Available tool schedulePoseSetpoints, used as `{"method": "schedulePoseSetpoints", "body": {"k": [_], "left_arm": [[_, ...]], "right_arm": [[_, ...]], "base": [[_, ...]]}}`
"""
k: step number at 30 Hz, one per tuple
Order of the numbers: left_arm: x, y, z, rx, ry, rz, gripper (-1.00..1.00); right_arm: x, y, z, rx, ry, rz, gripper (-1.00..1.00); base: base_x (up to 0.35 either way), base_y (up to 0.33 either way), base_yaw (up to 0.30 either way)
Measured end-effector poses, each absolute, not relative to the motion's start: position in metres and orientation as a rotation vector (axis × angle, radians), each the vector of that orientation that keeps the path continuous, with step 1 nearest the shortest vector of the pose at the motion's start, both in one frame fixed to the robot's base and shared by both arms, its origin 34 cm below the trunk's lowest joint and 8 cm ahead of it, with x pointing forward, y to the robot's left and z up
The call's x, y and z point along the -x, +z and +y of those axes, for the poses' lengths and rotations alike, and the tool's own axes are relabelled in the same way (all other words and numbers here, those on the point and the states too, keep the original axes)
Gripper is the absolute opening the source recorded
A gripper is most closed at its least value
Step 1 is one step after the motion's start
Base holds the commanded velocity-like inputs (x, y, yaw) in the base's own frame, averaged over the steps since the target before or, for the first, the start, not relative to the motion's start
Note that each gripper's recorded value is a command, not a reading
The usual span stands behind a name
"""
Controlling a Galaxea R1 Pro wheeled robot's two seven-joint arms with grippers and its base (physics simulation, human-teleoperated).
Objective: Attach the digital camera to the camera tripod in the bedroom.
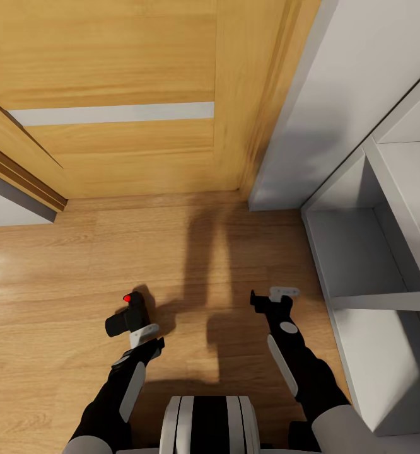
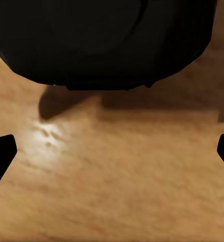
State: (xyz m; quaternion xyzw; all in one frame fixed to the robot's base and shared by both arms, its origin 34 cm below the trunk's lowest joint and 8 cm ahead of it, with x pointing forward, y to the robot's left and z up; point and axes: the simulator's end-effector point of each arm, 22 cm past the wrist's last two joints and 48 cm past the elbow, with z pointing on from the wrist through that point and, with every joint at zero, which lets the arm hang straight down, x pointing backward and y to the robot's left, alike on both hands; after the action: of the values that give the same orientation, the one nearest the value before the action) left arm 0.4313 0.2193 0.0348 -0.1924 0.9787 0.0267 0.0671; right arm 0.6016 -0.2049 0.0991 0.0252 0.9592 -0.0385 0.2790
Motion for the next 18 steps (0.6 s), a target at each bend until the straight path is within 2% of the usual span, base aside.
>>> {"method": "schedulePoseSetpoints", "body": {"k": [18], "left_arm": [[-0.427, 0.036, 0.229, 0.590, 0.158, 2.954, 1.00]], "right_arm": [[-0.609, 0.125, -0.197, -0.051, -0.077, 2.576, 1.00]], "base": [[0.010, -0.004, 0.000]]}}
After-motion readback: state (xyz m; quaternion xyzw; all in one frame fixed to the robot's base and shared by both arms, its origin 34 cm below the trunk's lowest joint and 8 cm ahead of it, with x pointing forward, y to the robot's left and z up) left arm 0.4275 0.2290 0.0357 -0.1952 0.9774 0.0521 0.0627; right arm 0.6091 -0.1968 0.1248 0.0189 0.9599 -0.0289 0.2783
